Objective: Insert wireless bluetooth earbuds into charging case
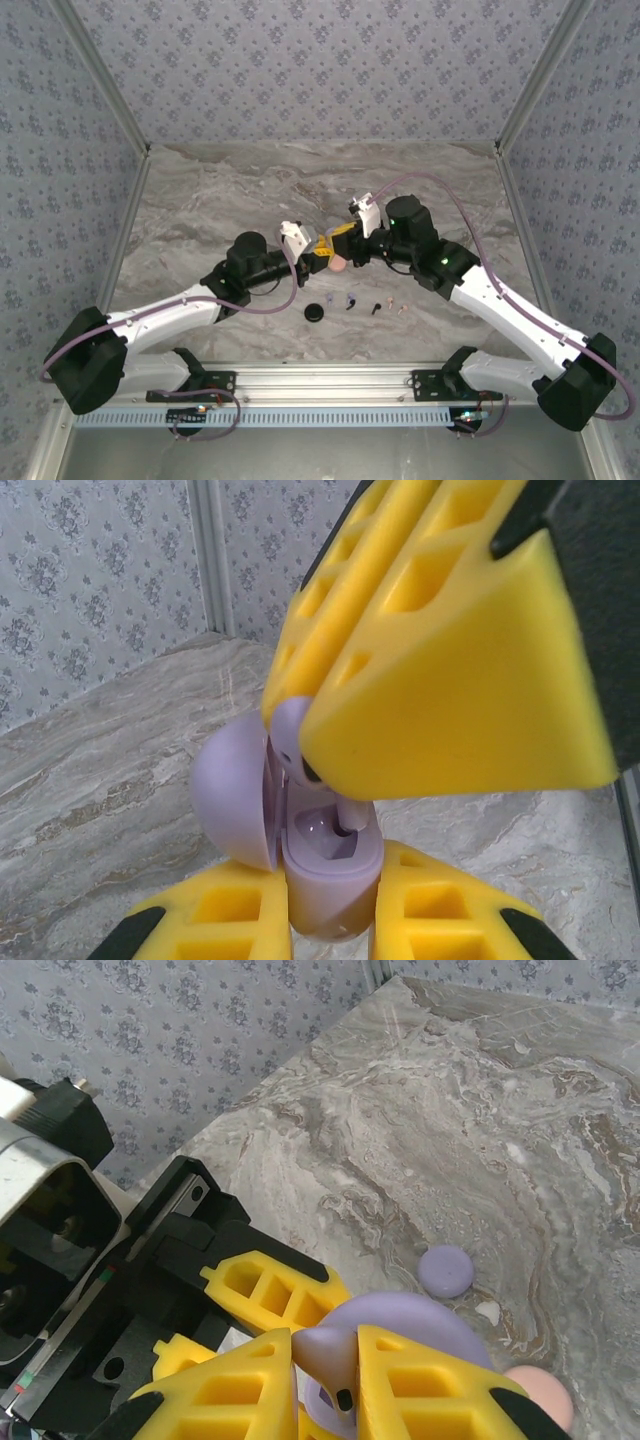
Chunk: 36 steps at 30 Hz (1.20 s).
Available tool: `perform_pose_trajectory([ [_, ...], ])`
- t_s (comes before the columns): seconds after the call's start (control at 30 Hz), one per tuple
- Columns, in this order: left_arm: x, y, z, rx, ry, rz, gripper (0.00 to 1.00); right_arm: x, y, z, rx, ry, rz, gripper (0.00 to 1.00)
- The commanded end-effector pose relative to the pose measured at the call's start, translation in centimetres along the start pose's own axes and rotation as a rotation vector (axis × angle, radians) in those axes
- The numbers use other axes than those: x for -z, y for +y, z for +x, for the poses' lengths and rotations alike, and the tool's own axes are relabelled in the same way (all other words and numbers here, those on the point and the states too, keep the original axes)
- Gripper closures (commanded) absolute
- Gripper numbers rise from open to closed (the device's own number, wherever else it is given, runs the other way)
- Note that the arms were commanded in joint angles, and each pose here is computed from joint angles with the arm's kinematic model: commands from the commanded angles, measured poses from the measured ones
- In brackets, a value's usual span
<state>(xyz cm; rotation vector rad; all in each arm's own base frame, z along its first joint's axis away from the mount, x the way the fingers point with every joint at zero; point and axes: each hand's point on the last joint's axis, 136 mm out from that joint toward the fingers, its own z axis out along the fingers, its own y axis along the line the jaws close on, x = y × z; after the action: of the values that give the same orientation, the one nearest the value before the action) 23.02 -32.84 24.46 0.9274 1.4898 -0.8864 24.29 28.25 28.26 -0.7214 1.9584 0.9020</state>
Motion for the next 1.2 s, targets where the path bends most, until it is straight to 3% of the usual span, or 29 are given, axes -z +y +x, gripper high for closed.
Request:
perform_pose_trajectory([
  [0.0, -0.2, -0.6, -3.4, -0.020, -0.096, 0.033, 1.00, -0.3, -0.5, 1.0, 0.012, 0.035, 0.026, 0.80],
  [0.43, -0.4, -0.5, -3.3, -0.017, -0.091, 0.031, 1.00, -0.4, -0.9, 1.6, 0.016, 0.069, 0.047, 0.77],
  [0.77, -0.3, -0.4, -2.9, -0.021, -0.081, 0.021, 1.00, 2.3, -0.2, -1.5, 0.014, -0.015, 0.043, 0.49],
  [1.0, 0.1, 0.0, -2.6, -0.029, -0.077, -0.009, 1.00, 6.2, -5.2, -0.9, -0.091, -0.006, 0.270, 0.45],
  [1.17, 0.3, 0.2, -2.2, -0.037, -0.061, -0.024, 1.00, 8.6, -11.6, 4.2, -0.270, 0.160, 0.526, 0.43],
])
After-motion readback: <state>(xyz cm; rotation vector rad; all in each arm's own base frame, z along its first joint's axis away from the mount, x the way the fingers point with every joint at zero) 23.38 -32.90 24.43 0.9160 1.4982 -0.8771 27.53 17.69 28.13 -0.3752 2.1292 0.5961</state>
